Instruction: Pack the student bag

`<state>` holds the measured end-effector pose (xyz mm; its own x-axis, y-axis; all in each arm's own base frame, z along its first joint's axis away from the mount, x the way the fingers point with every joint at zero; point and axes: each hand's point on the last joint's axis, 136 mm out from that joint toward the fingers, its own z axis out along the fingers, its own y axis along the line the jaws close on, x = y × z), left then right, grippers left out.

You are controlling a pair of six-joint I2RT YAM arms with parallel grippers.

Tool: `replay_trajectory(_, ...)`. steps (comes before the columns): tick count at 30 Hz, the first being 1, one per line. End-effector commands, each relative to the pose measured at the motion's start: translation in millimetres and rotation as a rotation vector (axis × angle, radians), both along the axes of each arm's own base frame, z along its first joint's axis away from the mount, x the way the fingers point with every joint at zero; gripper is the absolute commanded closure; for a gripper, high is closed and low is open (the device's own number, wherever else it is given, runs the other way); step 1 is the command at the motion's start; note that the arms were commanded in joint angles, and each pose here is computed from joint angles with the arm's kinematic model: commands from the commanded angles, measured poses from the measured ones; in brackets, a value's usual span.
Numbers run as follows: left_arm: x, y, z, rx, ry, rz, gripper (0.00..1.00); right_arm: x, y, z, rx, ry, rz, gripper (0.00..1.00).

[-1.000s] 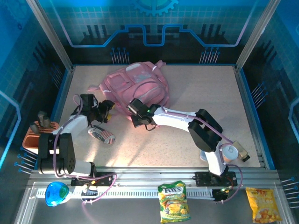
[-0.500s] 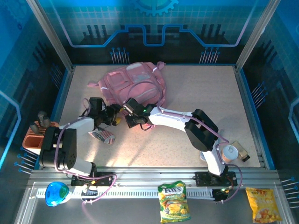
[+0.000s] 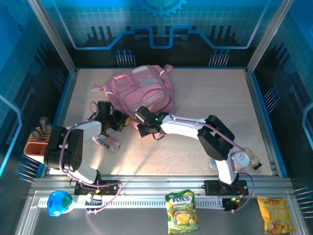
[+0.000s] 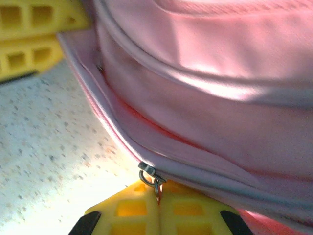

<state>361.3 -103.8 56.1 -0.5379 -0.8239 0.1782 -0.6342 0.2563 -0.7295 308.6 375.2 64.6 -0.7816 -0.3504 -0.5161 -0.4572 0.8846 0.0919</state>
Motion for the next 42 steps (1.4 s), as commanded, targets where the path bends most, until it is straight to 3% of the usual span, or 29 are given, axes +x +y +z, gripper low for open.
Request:
replay_trajectory(1,12.4,7.1,7.3,0.056,-0.036,0.006,0.95,8.6,-55.6,6.5,-0.069,-0.016,-0.117,1.0)
replay_trajectory(6,12.4,7.6,10.1,0.074,-0.046,-0.009,1.0,22.5,-110.1,6.8,-0.123,-0.022,-0.217,1.0)
replay_trajectory(10,10.8,7.5,10.9,0.085,-0.045,-0.025,1.0,38.8,-130.5,6.8,-0.134,-0.015,-0.25,1.0)
replay_trajectory(12,10.0,7.1,10.8,0.087,-0.045,-0.032,1.0,45.8,-131.2,6.0,-0.124,-0.003,-0.236,1.0)
replay_trajectory(19,8.3,3.9,10.0,0.077,-0.04,-0.052,1.0,50.4,-105.3,-4.8,-0.075,0.079,-0.118,0.82)
replay_trajectory(24,8.1,3.2,11.2,0.075,-0.044,-0.058,1.0,50.1,-100.6,-10.0,-0.067,0.093,-0.115,0.75)
replay_trajectory(26,8.1,3.2,11.8,0.076,-0.043,-0.059,1.0,51.3,-100.4,-9.5,-0.065,0.088,-0.119,0.76)
replay_trajectory(33,7.5,4.4,13.5,0.088,-0.047,-0.062,1.0,61.7,-123.7,5.0,-0.101,-0.006,-0.226,0.99)
replay_trajectory(42,13.6,-5.1,22.9,0.117,-0.08,-0.139,1.0,47.2,-188.0,9.1,-0.136,-0.017,-0.42,1.0)
